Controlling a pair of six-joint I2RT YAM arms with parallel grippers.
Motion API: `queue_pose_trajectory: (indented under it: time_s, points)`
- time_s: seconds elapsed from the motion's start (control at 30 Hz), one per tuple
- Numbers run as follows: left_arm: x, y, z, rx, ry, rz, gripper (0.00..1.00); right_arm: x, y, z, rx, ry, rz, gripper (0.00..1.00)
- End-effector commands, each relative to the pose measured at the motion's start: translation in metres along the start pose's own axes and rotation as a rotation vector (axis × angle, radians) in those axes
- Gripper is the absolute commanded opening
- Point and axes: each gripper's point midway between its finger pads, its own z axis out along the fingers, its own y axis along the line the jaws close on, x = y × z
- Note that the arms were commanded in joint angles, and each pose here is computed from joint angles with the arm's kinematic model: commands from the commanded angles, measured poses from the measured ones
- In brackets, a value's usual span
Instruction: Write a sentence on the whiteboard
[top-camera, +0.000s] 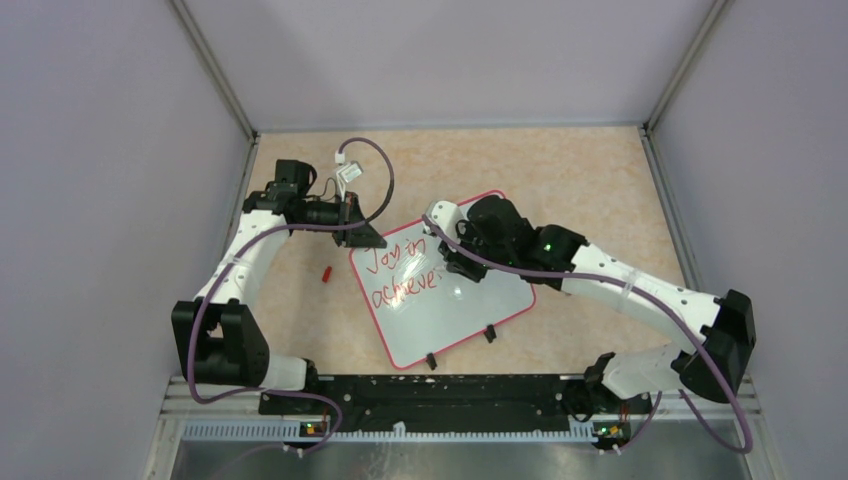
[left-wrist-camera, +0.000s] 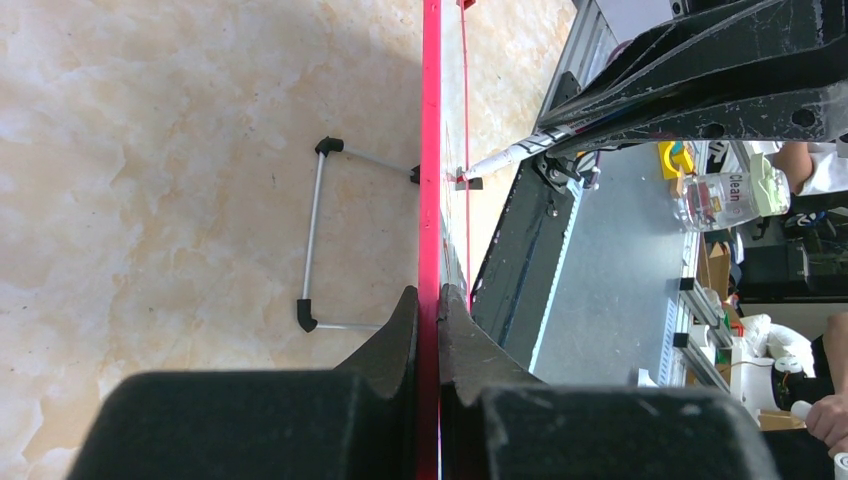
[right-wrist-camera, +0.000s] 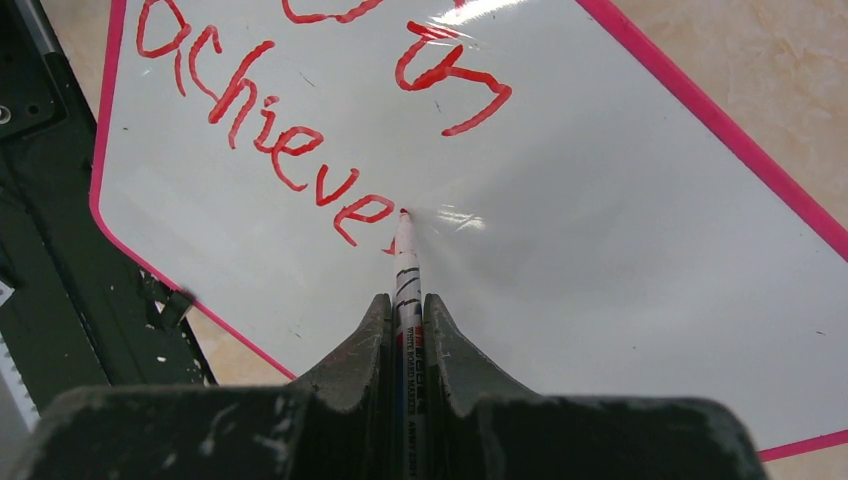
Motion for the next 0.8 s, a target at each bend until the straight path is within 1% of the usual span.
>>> queue_pose_trajectory:
  time_s: [0.0,0.4,0.6,0.77]
  points:
    - [0.005,0.017,-0.004,-0.101,0.017,0.039,0.00,-0.007,-0.009,0.000,0.037,-0.029,0.001,0.00]
    - [0.005,0.018,-0.003,-0.100,0.019,0.036,0.00,0.027,0.002,-0.003,-0.003,0.034,0.016,0.00]
    - [0.005,0.018,-0.003,-0.101,0.019,0.033,0.00,0.008,0.000,-0.004,-0.003,-0.009,0.017,0.00]
    - [0.005,0.018,-0.004,-0.105,0.019,0.034,0.00,-0.013,-0.010,-0.005,0.035,-0.049,0.013,0.00]
